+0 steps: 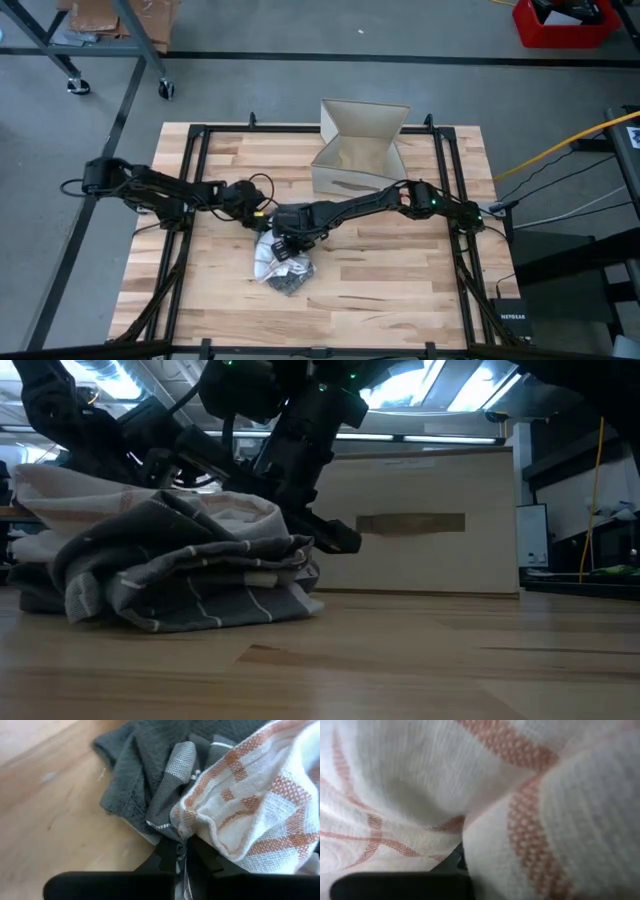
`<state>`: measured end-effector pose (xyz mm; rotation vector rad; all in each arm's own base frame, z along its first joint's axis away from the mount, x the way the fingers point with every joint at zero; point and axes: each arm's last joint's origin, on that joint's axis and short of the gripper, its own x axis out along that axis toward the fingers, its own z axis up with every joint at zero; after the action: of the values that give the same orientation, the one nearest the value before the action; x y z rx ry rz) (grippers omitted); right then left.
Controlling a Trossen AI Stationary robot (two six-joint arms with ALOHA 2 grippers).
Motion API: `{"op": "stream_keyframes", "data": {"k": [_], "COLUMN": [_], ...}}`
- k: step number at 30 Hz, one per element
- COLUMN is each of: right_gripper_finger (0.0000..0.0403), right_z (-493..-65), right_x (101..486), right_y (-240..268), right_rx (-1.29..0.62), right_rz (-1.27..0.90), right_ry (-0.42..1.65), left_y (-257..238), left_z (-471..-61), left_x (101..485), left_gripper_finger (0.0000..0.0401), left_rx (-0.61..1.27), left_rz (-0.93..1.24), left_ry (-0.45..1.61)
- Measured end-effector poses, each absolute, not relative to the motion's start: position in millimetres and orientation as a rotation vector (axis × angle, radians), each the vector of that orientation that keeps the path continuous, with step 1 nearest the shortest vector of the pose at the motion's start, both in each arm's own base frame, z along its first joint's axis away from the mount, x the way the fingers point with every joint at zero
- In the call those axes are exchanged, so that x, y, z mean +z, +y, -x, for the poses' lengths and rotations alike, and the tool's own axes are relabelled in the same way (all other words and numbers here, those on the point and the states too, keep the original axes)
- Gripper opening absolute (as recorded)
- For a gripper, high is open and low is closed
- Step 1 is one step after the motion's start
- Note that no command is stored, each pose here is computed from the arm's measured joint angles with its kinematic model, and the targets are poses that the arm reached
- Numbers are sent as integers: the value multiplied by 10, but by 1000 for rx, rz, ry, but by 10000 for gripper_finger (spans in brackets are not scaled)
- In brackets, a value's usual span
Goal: Fold towel
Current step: Put the stacked towels into the white laundry organizer
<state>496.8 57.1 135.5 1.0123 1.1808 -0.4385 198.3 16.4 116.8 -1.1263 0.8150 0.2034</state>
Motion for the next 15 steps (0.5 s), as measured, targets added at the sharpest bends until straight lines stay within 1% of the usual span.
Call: {"op": "stream_keyframes", "data": {"k": [6,10,15], "right_gripper_finger": [80,80,80], "right_z": [-4952,-4922,-4896], "right_x": [1487,1607,1701], "right_y": [566,534,520], "right_rx": [-419,-463,-486], "right_rz": [-984,-947,-929], "right_ry": [1151,1108,1085], "left_y": [160,163,164], "left_z": [-1970,-1976,-1968], "left_x": [1315,1457,1511], "left_gripper_finger": [8,6,6], "left_rx": [165,127,115], "left_rz": [1167,1170,1171], "left_ry": [745,669,638]}}
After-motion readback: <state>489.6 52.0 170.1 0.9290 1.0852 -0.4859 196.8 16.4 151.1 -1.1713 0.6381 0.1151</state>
